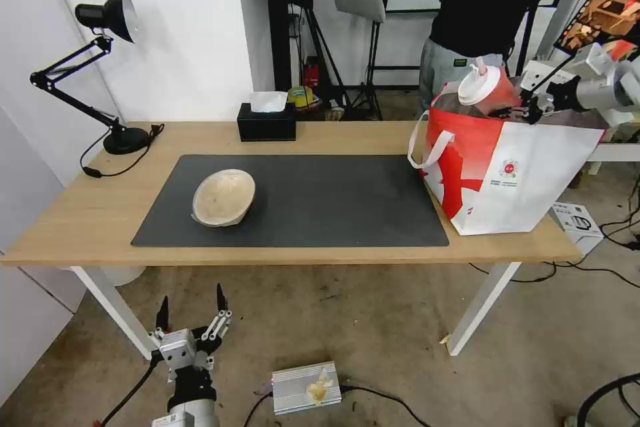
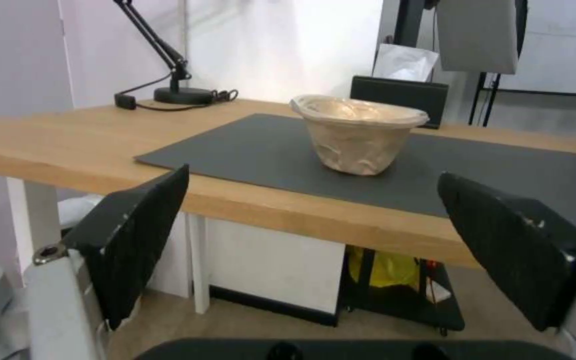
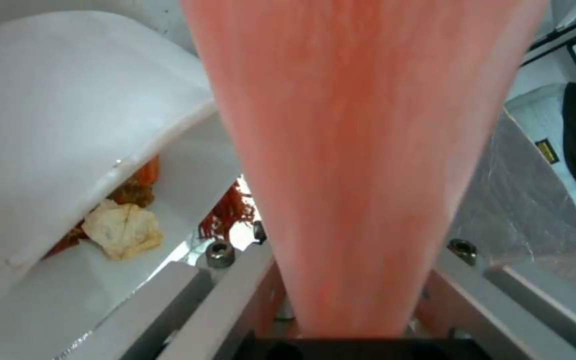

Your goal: Pick up the trash from the table and place it into the takeout bag.

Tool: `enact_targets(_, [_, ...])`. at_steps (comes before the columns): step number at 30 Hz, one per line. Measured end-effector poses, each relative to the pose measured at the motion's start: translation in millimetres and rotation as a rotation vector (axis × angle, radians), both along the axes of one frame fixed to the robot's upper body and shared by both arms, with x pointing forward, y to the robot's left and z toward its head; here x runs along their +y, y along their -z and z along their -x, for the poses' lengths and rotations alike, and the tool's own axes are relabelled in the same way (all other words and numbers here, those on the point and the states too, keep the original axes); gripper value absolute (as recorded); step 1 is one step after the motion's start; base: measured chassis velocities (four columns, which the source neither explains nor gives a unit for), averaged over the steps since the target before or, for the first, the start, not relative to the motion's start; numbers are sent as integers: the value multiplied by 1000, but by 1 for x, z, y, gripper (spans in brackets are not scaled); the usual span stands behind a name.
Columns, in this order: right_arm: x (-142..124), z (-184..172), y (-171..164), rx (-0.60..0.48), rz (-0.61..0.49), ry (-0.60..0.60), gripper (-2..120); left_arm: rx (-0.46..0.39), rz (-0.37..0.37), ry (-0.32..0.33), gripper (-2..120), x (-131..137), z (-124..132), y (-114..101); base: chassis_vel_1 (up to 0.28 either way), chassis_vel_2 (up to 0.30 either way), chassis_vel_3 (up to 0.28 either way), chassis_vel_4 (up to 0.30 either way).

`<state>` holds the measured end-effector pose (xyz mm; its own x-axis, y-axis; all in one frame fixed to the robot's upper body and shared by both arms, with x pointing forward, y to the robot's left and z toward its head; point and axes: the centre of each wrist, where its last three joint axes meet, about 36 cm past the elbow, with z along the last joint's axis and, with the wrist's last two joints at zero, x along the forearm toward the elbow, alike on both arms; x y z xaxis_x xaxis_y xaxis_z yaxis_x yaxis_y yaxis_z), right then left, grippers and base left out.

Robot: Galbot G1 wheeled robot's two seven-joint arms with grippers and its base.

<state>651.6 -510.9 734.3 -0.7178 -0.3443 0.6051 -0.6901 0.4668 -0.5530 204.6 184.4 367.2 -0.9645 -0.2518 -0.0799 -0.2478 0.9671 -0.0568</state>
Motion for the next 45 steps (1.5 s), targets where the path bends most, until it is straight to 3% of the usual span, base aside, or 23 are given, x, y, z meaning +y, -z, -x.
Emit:
enact_targets(2, [-1, 1, 0, -1, 0, 1, 6, 0, 0, 0, 100, 0, 0, 0, 0, 0, 0, 0])
enact_targets(25, [-5, 6, -8, -26, 4, 10, 93, -5, -21, 0, 100, 1, 5, -5, 0, 0, 0, 0])
enact_targets(30, [-6, 5, -8, -27, 0, 11, 100, -9, -26, -5, 100, 3, 5, -6, 0, 0, 0, 0])
enact_targets(45, [-5, 14, -18, -72, -21, -5, 100, -11, -28, -8, 100, 4, 3, -5, 0, 0, 0, 0])
